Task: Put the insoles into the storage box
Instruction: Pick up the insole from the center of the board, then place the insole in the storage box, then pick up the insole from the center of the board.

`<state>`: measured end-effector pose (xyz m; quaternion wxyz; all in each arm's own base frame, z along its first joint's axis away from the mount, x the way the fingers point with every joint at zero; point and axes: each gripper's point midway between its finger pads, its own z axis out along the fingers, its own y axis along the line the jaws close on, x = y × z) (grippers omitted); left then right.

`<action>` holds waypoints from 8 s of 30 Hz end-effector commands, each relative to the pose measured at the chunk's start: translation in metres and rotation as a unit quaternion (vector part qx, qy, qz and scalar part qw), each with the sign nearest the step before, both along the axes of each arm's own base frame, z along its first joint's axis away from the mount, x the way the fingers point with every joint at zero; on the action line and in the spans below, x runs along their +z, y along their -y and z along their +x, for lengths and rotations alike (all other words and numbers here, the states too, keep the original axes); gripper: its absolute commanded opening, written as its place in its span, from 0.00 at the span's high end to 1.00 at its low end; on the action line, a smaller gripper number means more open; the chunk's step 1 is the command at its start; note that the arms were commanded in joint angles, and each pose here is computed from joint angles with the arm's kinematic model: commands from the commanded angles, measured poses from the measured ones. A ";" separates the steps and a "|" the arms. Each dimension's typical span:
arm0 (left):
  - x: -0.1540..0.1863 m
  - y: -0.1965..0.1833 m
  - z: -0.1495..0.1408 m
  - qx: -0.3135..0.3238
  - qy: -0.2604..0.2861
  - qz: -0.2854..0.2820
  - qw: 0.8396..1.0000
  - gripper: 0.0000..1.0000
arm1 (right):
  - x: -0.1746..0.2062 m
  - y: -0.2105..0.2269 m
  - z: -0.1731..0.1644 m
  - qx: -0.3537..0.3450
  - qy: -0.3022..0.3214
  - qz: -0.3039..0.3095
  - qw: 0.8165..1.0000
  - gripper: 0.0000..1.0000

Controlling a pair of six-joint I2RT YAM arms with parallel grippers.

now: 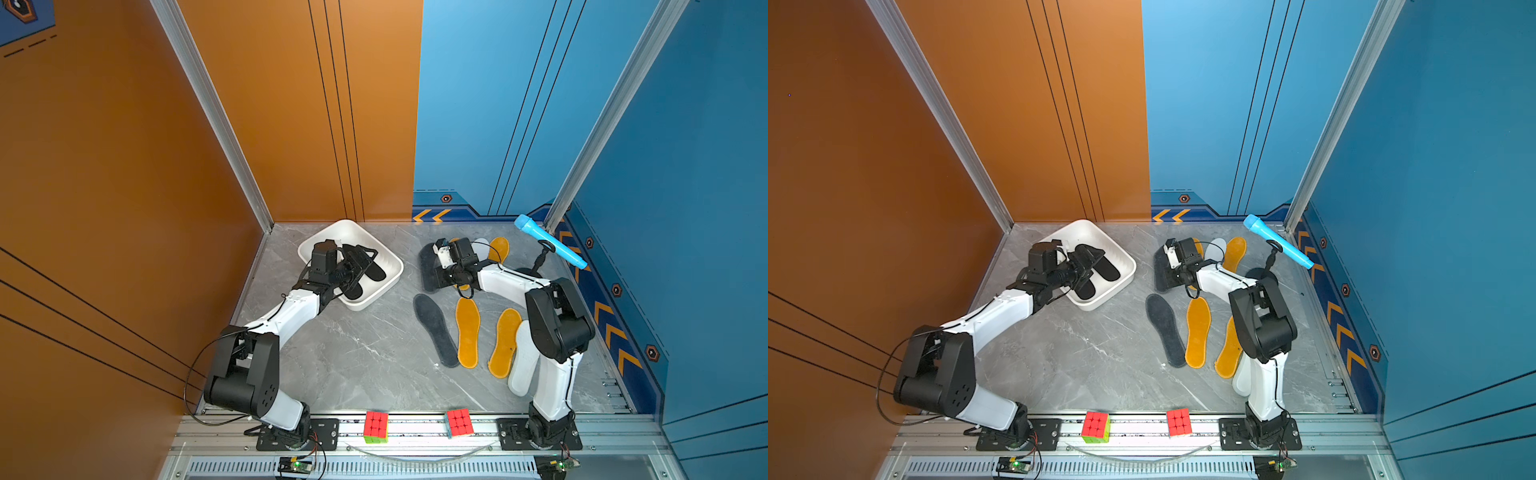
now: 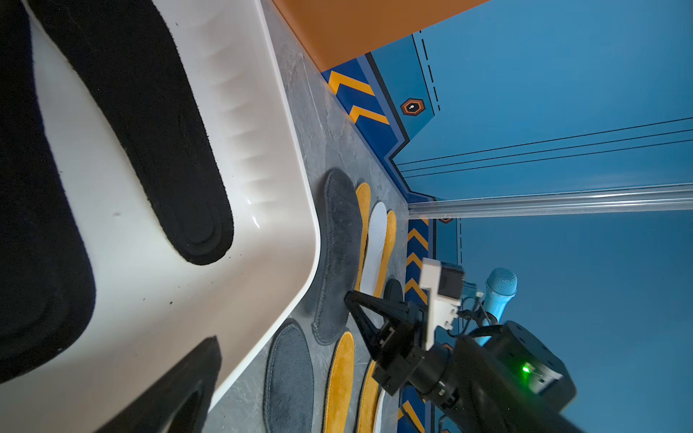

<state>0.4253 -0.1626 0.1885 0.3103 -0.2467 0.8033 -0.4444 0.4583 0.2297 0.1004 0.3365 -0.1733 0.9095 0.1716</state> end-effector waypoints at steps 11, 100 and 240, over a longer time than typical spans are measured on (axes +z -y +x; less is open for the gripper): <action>0.036 0.051 -0.005 -0.071 0.077 0.018 0.994 0.05 | 0.125 -0.066 -0.030 0.117 0.109 0.064 0.985 1.00; -0.013 -0.101 0.065 0.081 -0.045 0.009 0.996 1.00 | 0.096 -0.069 -0.039 0.108 0.038 0.119 0.986 0.61; 0.010 -0.029 -0.004 0.019 0.037 0.052 0.998 0.02 | 0.020 -0.017 -0.097 -0.020 -0.036 0.052 0.998 1.00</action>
